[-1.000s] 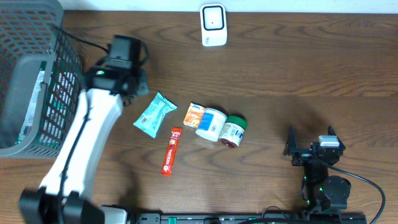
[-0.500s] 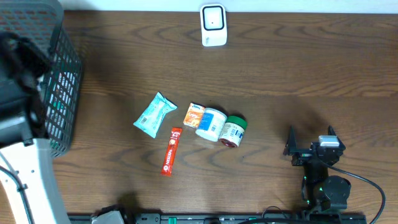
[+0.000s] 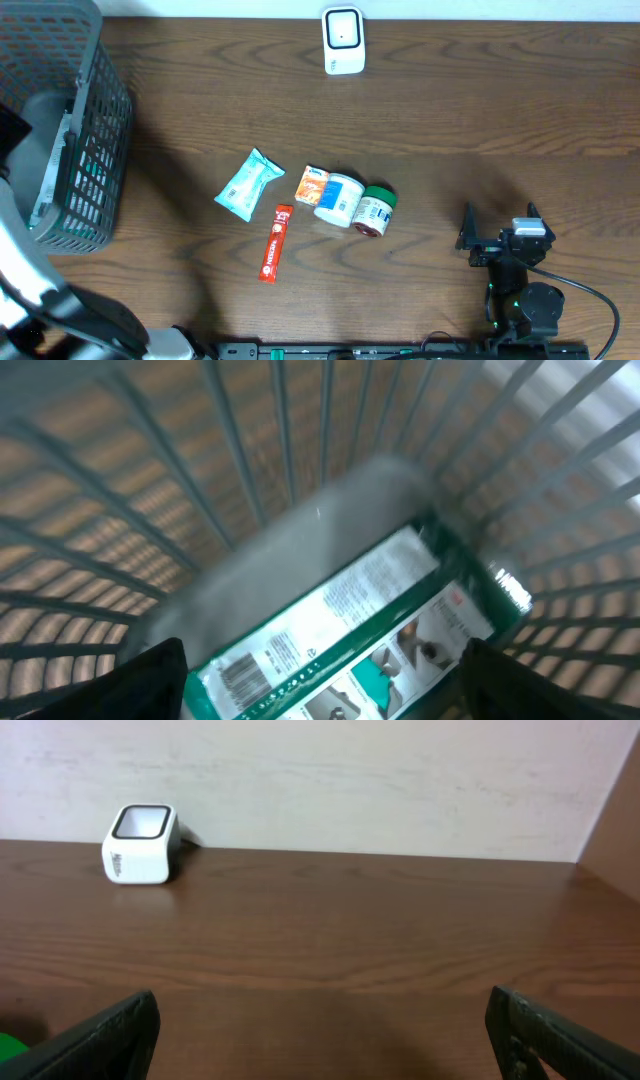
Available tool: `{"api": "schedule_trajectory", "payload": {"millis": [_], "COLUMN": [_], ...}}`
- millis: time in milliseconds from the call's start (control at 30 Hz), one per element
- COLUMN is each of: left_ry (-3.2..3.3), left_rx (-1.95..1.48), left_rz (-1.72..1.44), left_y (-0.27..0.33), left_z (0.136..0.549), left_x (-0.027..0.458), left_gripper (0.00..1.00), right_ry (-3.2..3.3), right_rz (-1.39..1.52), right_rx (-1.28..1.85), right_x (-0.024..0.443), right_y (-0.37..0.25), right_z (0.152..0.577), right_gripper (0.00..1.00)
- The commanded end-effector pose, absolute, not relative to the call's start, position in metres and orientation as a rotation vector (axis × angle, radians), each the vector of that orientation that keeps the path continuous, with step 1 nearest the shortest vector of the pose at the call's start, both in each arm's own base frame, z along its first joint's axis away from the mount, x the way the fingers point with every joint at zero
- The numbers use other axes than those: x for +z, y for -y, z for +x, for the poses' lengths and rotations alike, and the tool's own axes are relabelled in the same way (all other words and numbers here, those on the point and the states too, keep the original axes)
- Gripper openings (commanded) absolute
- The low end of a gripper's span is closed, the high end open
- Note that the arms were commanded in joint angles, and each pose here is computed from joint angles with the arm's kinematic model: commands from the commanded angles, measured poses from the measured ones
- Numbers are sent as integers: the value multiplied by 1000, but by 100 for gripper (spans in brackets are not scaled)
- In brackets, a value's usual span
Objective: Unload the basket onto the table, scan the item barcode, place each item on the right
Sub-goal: 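Move the left gripper back into the basket toward the green 3M packet, then grasp the green 3M glove packet with the left gripper and lift out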
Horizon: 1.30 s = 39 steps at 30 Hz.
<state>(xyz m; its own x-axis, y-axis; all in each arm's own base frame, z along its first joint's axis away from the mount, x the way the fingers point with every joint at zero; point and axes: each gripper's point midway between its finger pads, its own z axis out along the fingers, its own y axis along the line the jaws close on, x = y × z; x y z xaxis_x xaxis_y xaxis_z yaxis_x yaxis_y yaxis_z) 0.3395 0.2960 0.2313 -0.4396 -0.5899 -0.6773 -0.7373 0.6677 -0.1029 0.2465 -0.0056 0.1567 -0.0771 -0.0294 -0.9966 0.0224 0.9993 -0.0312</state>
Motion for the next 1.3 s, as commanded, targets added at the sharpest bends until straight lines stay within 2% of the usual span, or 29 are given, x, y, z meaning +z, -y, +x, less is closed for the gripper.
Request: {"api": "schedule_trajectory", "payload": {"millis": [0, 167, 500, 733, 967, 1000, 1067, 1167, 1233, 1267], "left_ry": [-2301, -2423, -2522, -2637, -2663, -2671, -2685, -2678, -2665, -2656], "left_rx": [249, 135, 128, 45, -193, -201, -213, -210, -199, -192], "left_rz": [-924, -839, -769, -757, -670, -678, -684, -687, -687, -683], "left_y": [-302, -301, -311, -306, -278, -276, -274, -274, -276, -276], "left_z": [349, 360, 368, 366, 375, 374, 371, 371, 372, 373], "left_x": [198, 149, 98, 41, 13, 11, 8, 12, 19, 24], "left_gripper": [88, 90, 93, 96, 97, 95, 86, 48, 36, 35], "right_ry": [-1653, -1653, -1653, -1653, -1653, -1653, -1653, -1653, -1653, -1653], "right_rz": [-18, -18, -18, -18, -18, -18, -18, -18, -18, -18], "right_rx": [-37, -37, -37, -37, -37, -37, -37, -37, -37, -37], "right_x": [155, 155, 155, 155, 155, 155, 155, 155, 155, 155], "right_y": [3, 3, 3, 3, 3, 3, 3, 3, 3, 3], "right_z": [247, 247, 247, 247, 247, 247, 247, 247, 247, 247], "right_gripper": [99, 99, 99, 99, 99, 99, 99, 99, 99, 99]}}
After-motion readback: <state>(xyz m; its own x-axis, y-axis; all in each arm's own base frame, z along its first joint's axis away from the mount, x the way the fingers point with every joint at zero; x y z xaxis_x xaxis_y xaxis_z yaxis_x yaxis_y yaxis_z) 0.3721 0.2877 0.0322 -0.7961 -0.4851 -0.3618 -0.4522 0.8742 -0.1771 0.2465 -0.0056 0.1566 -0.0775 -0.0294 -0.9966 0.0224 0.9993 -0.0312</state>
